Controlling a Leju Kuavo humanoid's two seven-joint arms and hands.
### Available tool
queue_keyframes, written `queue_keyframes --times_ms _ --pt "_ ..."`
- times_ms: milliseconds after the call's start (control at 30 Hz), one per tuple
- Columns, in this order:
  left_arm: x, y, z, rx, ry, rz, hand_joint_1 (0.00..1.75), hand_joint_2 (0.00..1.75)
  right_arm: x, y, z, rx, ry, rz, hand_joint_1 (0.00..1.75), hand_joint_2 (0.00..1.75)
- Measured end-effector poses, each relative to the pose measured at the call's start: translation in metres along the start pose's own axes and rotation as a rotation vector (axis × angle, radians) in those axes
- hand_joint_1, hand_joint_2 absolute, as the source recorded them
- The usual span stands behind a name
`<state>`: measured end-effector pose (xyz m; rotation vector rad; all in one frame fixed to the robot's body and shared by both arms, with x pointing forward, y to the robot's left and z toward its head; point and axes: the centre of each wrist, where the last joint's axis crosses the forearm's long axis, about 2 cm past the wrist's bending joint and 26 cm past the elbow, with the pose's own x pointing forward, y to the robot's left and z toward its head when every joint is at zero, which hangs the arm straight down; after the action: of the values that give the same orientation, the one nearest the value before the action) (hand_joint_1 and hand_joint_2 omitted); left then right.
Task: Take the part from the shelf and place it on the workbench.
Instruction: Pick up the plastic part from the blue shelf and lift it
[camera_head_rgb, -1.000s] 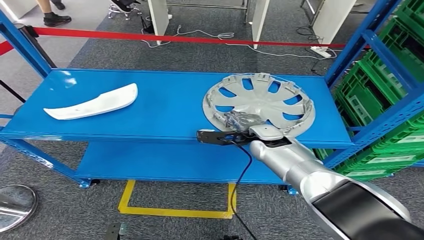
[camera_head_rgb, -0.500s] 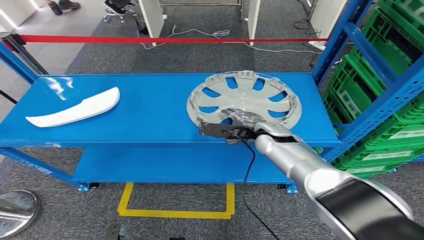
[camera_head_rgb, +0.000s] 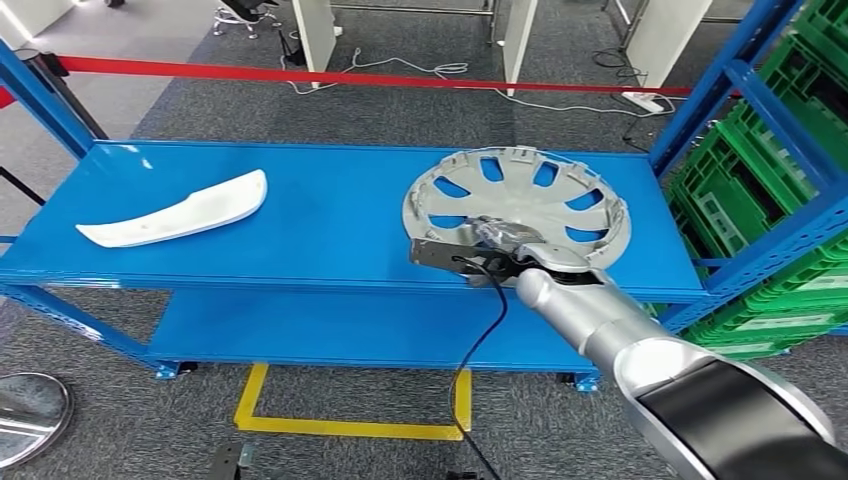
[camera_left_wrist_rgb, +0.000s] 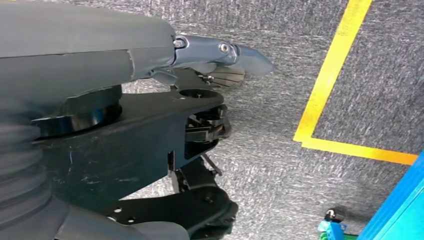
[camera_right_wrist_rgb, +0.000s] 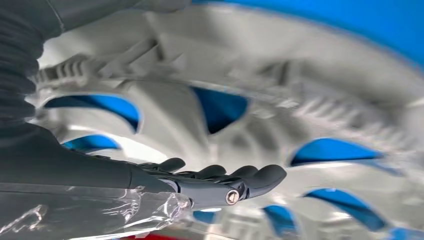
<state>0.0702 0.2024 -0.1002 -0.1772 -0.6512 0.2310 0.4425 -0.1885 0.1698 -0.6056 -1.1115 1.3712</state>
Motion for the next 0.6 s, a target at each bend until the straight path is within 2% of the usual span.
queue_keyframes --times_ms 267,367,600 --pt "0.001 -0.002 0.0 -0.001 -0.001 -0.001 0.0 1.75 0.007 -0.024 -0.002 -0.008 0.195 0.309 0.0 1.75" --pt "0.001 -0.002 -0.001 -0.001 -0.001 -0.002 0.0 1.75 0.008 -0.036 -0.003 -0.01 0.216 0.356 0.0 1.75" --pt "0.001 -0.002 0.0 0.0 0.002 -0.003 0.0 1.75 0.005 -0.042 -0.003 0.014 0.275 0.419 0.0 1.75"
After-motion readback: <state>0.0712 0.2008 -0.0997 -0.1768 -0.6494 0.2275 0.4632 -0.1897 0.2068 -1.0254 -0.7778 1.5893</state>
